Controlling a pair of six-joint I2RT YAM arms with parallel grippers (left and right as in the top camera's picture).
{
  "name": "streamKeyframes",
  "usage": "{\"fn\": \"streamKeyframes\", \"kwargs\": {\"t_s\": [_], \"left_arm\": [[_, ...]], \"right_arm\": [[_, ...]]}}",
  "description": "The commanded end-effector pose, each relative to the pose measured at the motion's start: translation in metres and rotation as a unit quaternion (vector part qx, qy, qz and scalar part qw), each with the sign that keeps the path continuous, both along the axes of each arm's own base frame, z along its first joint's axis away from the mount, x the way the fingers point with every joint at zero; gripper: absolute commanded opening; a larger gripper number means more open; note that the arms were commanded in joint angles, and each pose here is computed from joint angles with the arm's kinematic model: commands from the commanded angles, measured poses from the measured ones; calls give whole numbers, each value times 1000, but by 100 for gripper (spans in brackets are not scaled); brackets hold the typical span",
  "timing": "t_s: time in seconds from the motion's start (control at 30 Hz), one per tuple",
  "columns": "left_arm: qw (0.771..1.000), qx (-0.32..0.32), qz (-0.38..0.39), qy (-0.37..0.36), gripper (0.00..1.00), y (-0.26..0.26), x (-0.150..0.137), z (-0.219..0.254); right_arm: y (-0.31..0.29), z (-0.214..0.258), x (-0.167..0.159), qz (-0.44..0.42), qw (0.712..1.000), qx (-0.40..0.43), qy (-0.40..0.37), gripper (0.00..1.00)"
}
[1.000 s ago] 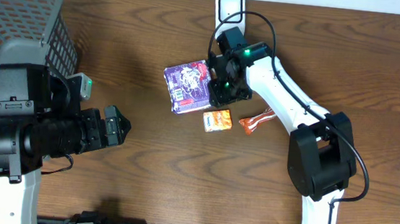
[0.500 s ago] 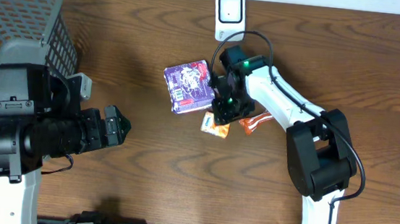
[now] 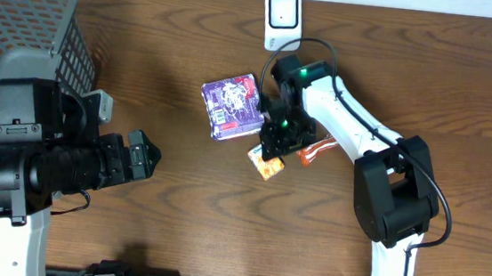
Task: Scan the item barcode
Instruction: 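Lift the small orange-white pack off the table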
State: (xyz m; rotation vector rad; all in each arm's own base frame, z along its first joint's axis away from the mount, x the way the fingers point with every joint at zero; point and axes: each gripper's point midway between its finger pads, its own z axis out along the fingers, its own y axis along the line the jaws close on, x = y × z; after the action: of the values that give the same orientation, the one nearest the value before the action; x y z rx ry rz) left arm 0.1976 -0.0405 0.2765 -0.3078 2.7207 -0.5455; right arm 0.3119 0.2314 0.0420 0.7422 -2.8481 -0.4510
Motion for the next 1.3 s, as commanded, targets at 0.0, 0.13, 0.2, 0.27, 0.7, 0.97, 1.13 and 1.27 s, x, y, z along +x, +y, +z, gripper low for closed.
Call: {"fn": "streamKeyframes", "kwargs": {"t_s": [0.0, 0.13, 0.2, 0.27, 0.7, 0.97, 1.13, 1.27], "left_arm": [[1000, -2, -1, 2, 98, 0, -1, -1], [1000, -2, -1, 2, 98, 0, -1, -1], [1000, -2, -1, 2, 98, 0, -1, -1], [1000, -2, -1, 2, 98, 0, -1, -1], [1000, -2, -1, 2, 98, 0, -1, -1], [1000, -2, -1, 2, 98, 0, -1, -1], [1000, -2, -1, 2, 98, 0, -1, -1], [1000, -2, -1, 2, 98, 0, -1, -1]], "right_arm": [[4, 4, 17, 2, 999, 9, -35, 51], [7, 2, 23, 2, 999, 14, -48, 52], [4, -2, 23, 2, 999, 6, -50, 47], [2, -6, 20, 3, 999, 2, -46, 47], [1, -50, -14, -1, 999, 32, -1, 40], [1, -45, -10, -34, 999, 26, 7, 1], [1, -15, 10, -67, 995, 68, 20, 1], [-1, 18, 40, -109, 983, 148, 23, 1]]}}
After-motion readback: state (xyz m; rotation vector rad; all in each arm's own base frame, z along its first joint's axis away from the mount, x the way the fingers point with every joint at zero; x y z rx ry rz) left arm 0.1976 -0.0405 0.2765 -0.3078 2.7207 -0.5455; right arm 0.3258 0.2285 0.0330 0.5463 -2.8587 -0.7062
